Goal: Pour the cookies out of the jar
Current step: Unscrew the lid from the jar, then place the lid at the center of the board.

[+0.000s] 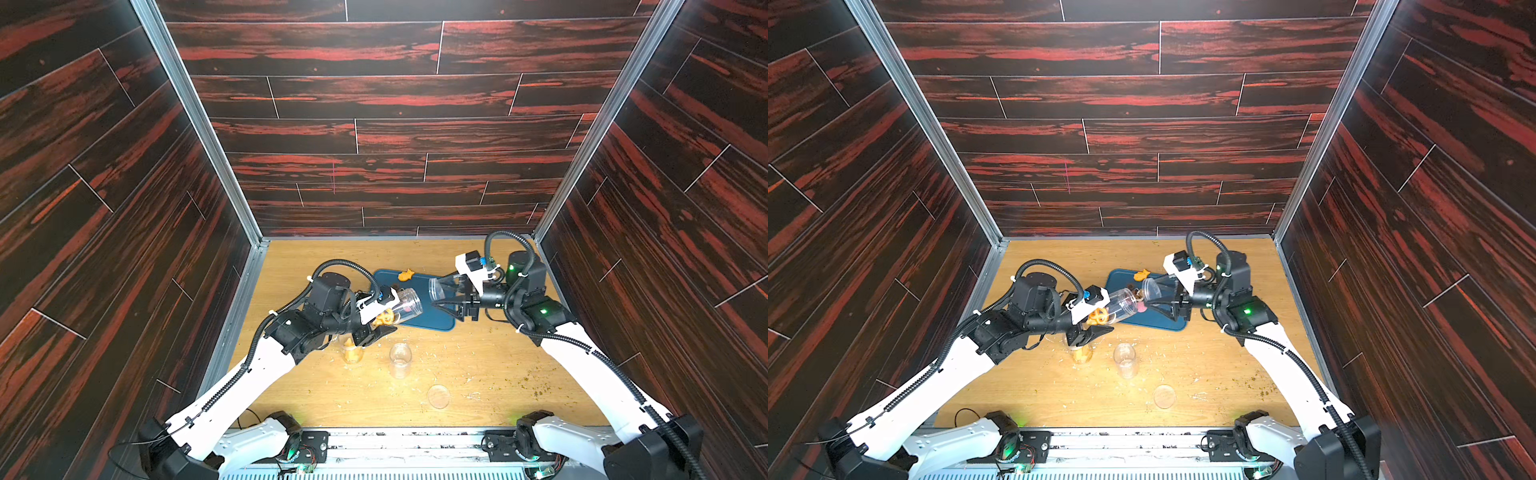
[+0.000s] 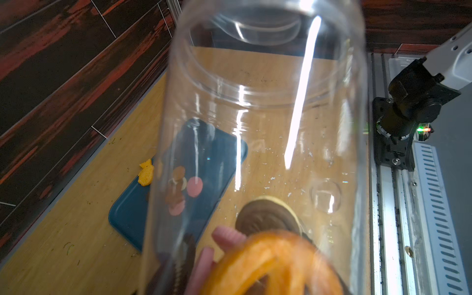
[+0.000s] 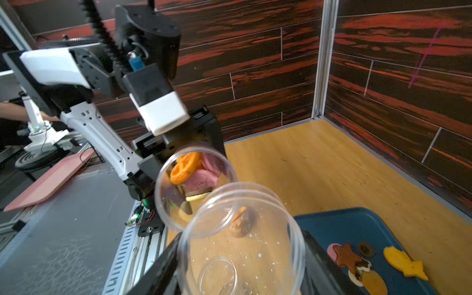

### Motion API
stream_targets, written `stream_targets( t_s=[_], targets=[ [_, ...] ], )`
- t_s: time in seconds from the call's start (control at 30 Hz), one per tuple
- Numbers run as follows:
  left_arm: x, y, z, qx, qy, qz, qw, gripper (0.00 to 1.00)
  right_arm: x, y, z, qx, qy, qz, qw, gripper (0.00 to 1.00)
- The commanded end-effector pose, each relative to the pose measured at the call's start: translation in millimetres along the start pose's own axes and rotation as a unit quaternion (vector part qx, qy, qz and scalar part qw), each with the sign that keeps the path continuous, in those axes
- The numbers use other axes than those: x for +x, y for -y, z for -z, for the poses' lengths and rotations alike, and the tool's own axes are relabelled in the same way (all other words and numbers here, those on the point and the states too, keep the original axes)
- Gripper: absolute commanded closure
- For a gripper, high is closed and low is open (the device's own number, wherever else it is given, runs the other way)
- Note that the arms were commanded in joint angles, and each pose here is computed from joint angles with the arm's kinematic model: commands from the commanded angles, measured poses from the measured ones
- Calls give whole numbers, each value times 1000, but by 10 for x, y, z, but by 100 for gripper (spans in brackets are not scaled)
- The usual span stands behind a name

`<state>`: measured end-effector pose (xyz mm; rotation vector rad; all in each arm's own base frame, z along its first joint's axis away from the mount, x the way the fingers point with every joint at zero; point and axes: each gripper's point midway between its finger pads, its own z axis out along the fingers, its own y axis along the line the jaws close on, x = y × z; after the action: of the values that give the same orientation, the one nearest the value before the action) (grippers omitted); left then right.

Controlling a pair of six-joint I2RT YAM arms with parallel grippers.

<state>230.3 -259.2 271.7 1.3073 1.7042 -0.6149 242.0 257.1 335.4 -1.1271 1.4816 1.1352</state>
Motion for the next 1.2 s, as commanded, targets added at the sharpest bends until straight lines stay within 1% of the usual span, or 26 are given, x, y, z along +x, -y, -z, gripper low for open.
stream_targets(
  t_s=[0.0,0.13,0.23,0.33,0.43,0.53,0.6,0.63,0.67,0.7,0.8,0.9,0.97,1.07,1.1,1.17],
  targets=[
    [-145,1,87,-6,21,-9,1000,77,-140,-107,34,-14,13,-1,1000,32],
    [-118,-34,55,-11,14,-11,1000,76,-68,-40,72,16,0,-43,999,33],
    [-95,-97,60,-30,9,-13,999,76,74,127,127,66,-14,-112,991,33],
    [-47,-186,81,-59,-5,-16,998,76,334,259,187,122,-46,-189,973,35],
    [-24,-248,102,-81,-8,-14,997,76,686,385,312,198,-86,-264,940,37],
    [-14,-285,117,-96,-3,-6,995,76,1041,442,493,271,-132,-335,893,37],
    [-13,-295,125,-102,3,-1,995,76,1395,456,674,332,-183,-399,835,36],
    [-4,-290,124,-102,3,-1,995,76,1538,433,731,347,-205,-422,812,36],
    [8,-292,125,-103,2,0,995,76,1713,401,798,364,-229,-446,785,37],
    [20,-291,125,-104,1,1,995,76,1901,374,885,388,-252,-470,752,36],
    [50,-288,122,-104,-4,2,995,76,2345,296,1062,433,-296,-514,679,36],
    [57,-277,129,-103,-7,1,995,76,2704,260,1198,467,-329,-529,627,36],
    [61,-266,139,-102,-7,1,995,75,2925,249,1244,476,-345,-540,602,35],
    [70,-253,166,-103,-8,2,995,75,3179,238,1266,485,-361,-559,567,35],
    [72,-247,176,-102,-9,1,995,75,3232,231,1266,486,-364,-565,559,35],
    [73,-241,213,-106,-9,-1,994,75,3331,240,1255,488,-368,-570,549,33]
  ],
)
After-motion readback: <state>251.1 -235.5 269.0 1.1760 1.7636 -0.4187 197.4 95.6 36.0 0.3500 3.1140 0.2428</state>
